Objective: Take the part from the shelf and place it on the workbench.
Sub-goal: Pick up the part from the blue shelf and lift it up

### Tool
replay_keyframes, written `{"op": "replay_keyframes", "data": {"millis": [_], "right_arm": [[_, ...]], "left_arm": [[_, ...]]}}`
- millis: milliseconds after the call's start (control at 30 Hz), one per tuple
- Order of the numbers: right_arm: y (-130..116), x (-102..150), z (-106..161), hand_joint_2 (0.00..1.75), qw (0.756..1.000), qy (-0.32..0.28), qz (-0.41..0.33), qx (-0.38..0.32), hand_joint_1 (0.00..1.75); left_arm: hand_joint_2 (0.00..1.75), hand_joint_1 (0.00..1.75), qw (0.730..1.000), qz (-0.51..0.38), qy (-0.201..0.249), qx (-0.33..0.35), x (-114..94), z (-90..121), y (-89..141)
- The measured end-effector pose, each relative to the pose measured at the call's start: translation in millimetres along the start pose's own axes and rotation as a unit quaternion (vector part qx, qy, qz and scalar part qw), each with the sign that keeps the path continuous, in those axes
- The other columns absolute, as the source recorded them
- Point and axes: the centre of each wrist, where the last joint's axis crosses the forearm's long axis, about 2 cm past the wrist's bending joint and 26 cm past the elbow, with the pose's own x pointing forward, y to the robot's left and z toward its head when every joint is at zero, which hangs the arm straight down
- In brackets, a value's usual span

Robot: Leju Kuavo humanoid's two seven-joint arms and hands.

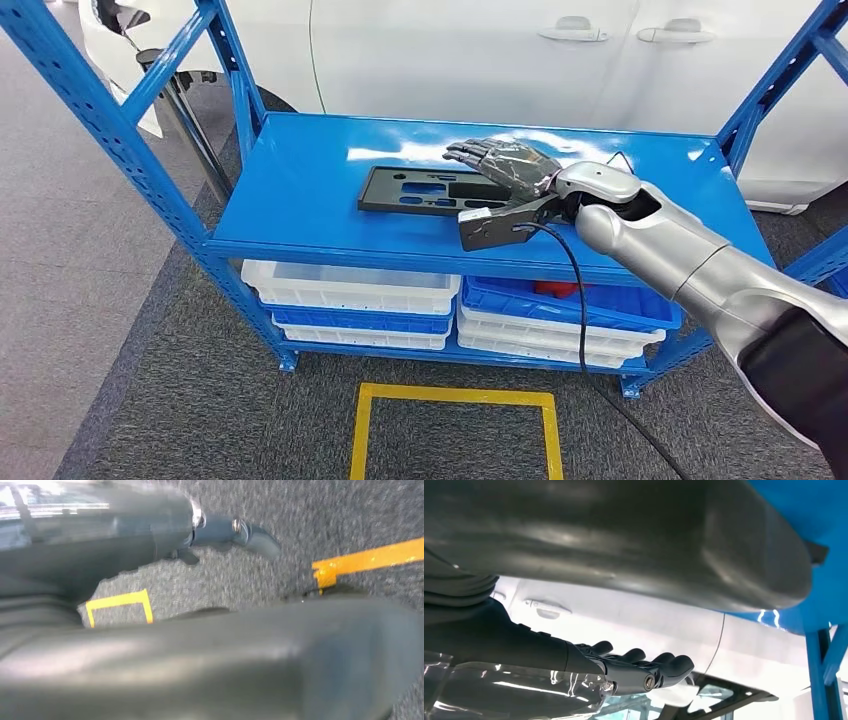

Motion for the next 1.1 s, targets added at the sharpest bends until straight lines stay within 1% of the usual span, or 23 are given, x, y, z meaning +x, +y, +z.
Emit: {"op": "replay_keyframes", "data": {"millis": [100,233,600,767,1100], "right_arm": [[-4.5,-4.1,3.6,0.0,1.0,0.005,-0.001,0.0,0.0],[-2.0,-5.5,5.8,0.0,1.0,0.008,-0.003,0.007,0.0],[-10.2,-7.1,6.6,0.0,1.0,0.008,-0.001,-0.003,0.0],[-6.0,-6.0,6.5,0.0,1.0,0.008,-0.004,0.001,0.0],[-8.8,-6.8,6.7,0.0,1.0,0.008,-0.004,-0.003,0.0]], "left_arm": [[0.0,0.0,1.0,-0.005,0.0,0.007,0.6,-0.1,0.4],[0.0,0.0,1.0,-0.008,0.001,0.007,-1.1,0.1,0.1],[0.0,0.0,1.0,-0.004,0.0,0.0,0.5,-0.1,0.3],[0.0,0.0,1.0,-0.003,-0.003,-0.005,-1.0,0.1,-0.1],[0.0,0.0,1.0,0.003,-0.008,-0.012,0.1,-0.1,0.2]]}}
